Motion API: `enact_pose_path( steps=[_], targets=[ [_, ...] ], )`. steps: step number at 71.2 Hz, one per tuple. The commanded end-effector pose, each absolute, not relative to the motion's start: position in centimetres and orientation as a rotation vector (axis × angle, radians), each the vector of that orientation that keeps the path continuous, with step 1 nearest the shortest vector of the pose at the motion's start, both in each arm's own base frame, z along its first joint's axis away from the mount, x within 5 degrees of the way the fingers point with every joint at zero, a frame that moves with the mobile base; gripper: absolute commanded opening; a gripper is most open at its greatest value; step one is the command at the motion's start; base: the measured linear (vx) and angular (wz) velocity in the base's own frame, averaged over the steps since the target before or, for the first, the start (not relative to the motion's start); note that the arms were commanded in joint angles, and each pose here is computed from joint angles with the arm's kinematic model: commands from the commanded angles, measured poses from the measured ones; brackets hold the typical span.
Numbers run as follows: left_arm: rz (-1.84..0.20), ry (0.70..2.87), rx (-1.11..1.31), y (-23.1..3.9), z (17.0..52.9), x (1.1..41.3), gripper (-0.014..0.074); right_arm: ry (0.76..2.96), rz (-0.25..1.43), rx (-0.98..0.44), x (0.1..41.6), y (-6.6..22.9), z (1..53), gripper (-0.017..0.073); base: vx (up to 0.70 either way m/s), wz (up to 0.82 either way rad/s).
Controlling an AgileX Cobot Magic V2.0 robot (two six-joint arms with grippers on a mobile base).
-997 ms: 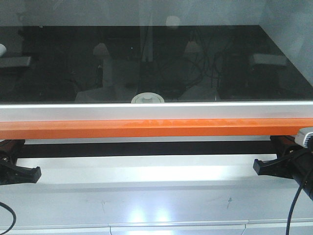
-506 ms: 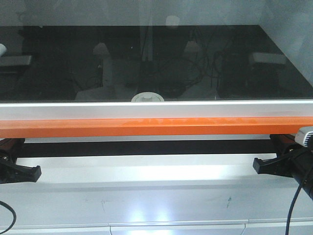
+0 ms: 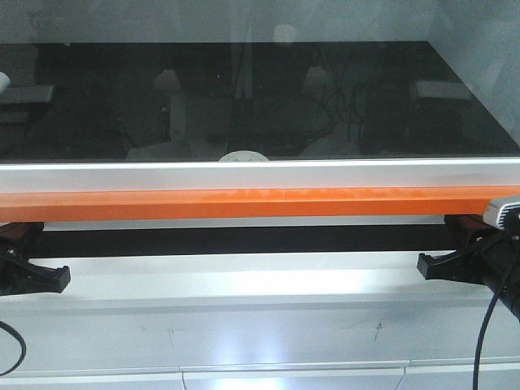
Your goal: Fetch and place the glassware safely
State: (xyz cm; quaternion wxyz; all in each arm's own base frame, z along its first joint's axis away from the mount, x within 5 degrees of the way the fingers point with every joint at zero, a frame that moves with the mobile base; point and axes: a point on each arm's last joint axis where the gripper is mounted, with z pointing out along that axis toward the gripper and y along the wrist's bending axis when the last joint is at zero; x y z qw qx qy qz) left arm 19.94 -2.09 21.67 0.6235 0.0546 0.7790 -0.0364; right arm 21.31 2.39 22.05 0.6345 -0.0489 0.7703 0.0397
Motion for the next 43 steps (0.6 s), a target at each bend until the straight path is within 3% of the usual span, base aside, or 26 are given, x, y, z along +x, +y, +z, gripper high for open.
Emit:
enact_pose_path(
  steps=[1,43],
  targets=[
    [-0.114,1.265,0.089,-2.3,29.4,21.2,-0.0007,1.210,0.102,-0.104,22.3,2.6,30.4,-0.0001,-0.02,0.00],
    [-0.152,1.185,0.107,-2.4,31.5,19.3,-0.0007,1.125,0.094,-0.102,19.6,2.3,33.3,-0.0001,0.00,0.01]
  ],
)
